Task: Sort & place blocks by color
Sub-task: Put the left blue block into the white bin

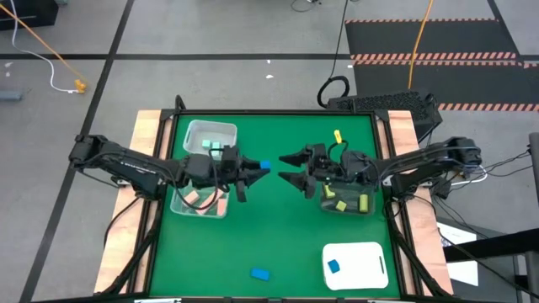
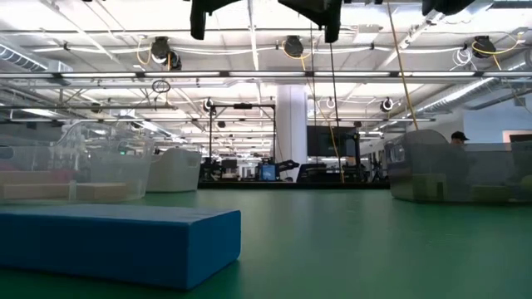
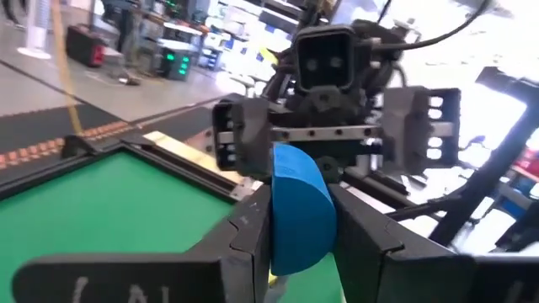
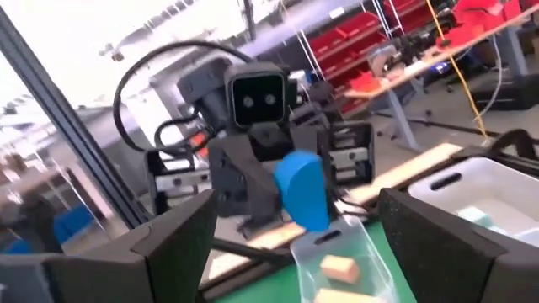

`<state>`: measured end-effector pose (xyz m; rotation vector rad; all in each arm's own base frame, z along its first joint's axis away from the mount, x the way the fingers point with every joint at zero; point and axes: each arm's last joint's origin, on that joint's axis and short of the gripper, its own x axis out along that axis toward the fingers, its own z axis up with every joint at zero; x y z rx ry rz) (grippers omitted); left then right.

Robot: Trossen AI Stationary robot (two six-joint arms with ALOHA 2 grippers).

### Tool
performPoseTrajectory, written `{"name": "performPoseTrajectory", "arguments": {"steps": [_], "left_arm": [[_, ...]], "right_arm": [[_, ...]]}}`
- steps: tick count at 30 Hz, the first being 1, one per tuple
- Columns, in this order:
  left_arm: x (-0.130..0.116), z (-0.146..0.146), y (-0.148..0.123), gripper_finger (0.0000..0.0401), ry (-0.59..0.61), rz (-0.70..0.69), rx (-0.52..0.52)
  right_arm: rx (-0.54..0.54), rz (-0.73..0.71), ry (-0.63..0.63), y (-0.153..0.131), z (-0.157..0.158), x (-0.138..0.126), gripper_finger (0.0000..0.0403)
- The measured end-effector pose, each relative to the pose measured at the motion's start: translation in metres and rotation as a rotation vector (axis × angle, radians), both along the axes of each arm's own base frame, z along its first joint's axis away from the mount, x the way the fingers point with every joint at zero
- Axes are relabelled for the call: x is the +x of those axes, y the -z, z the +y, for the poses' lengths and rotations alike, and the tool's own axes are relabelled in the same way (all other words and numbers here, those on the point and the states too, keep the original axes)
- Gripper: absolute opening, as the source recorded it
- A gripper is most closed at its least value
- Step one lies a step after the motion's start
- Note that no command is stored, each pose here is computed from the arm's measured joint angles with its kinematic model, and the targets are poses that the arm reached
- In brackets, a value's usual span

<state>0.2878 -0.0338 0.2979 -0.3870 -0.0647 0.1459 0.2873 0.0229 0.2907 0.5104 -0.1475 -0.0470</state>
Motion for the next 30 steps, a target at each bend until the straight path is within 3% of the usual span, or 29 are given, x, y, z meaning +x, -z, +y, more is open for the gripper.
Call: {"name": "performPoseTrajectory", "arguments": {"steps": [9,17,25,30], "left_arm": [[0.003,-0.003,0.005,0.0096,0.101,0.01,-0.086],[0.005,0.002,0.009,0.0097,0.103,0.042,-0.159],[0.006,0.017,0.013,0.0097,0.034,0.061,-0.188],[0.006,0.02,0.012,0.0097,0.026,0.069,-0.127]], "right_arm": [[0.297,-0.02,-0.023,0.013,-0.003,0.012,0.032],[0.319,-0.006,-0.024,0.018,-0.002,0.015,0.0318],[0.36,-0.008,-0.027,0.018,-0.003,0.015,0.0287],[0.361,-0.009,-0.021,0.018,-0.004,0.016,0.0278]]}}
